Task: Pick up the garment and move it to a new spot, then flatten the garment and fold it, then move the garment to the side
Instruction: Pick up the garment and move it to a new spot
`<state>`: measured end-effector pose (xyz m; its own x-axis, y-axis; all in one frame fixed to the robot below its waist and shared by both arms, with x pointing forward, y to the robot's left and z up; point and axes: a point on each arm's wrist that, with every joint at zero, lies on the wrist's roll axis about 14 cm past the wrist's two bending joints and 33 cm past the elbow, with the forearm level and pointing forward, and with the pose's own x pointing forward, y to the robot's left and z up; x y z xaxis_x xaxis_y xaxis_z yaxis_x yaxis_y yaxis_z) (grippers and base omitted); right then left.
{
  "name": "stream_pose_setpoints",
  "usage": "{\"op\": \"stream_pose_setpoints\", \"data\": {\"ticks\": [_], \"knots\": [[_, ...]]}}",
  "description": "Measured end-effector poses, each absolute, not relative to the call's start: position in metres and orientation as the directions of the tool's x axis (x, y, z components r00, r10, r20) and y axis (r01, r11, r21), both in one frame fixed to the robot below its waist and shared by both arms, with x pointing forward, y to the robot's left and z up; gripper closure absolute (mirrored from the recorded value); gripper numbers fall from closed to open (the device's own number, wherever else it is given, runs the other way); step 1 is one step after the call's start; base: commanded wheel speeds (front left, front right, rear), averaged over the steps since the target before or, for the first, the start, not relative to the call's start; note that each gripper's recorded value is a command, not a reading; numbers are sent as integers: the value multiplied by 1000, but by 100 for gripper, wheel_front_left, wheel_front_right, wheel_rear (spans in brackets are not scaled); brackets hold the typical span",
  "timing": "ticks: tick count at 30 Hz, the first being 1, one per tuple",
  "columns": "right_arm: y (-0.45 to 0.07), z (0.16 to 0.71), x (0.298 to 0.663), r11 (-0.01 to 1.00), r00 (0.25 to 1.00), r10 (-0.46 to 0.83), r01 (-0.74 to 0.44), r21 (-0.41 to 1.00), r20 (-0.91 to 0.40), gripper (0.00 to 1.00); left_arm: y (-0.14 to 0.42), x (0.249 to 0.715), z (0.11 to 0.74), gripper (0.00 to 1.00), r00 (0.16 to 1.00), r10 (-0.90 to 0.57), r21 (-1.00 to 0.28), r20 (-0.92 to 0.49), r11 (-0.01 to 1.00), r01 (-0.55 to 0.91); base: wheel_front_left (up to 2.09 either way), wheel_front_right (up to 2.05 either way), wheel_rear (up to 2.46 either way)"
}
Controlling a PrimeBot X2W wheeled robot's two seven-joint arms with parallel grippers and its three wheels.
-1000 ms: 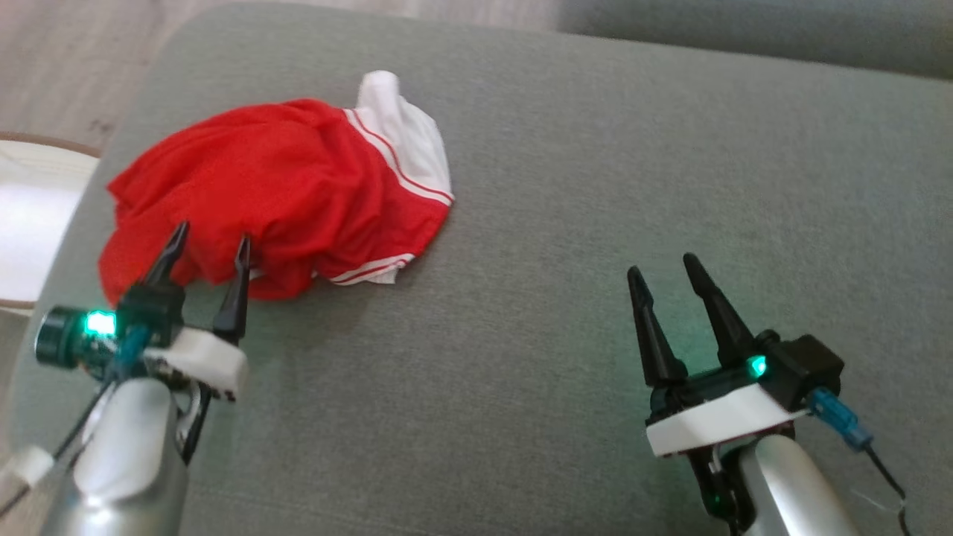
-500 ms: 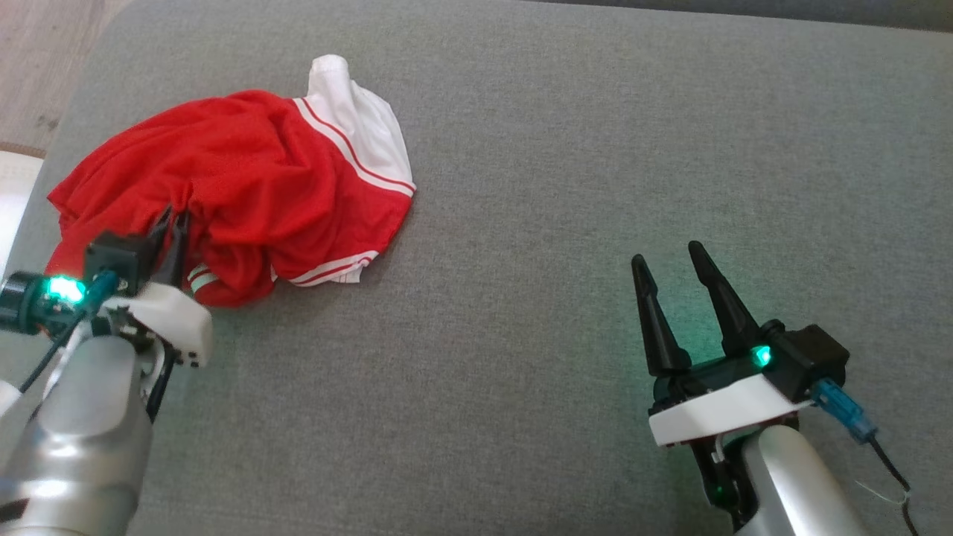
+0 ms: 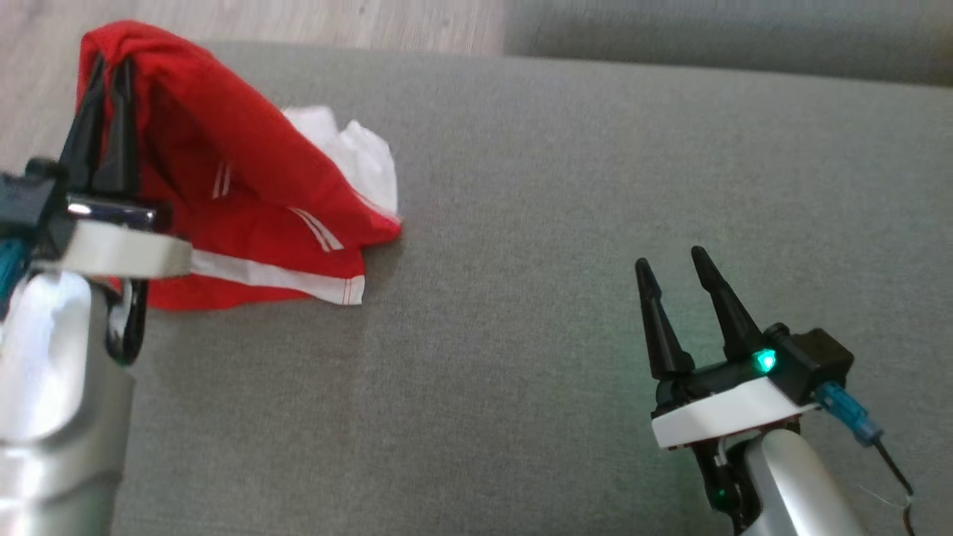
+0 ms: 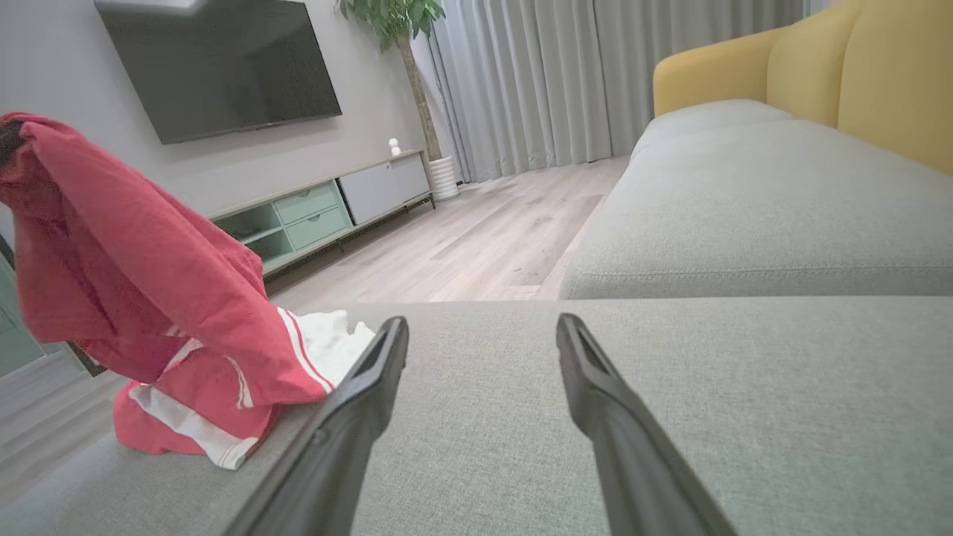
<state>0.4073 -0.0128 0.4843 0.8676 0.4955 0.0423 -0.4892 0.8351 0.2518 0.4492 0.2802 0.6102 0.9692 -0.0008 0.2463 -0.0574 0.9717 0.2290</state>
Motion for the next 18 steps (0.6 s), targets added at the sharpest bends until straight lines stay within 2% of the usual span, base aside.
{"op": "stream_pose_setpoints", "data": {"ticks": [8, 14, 18], "knots": [[-31, 502, 389, 853, 890, 450, -454, 256, 76, 0, 242, 428, 672, 100, 898, -105, 263, 428, 965, -12, 0, 0, 0], [-57, 507, 384, 883, 921, 379, -389, 262, 89, 0, 202, 443, 670, 100, 885, -209, 298, 417, 951, 84, 0, 0, 0], [-78, 507, 379, 904, 943, 321, -333, 268, 88, 0, 162, 458, 655, 100, 885, -305, 316, 351, 929, 194, 0, 0, 0]]}}
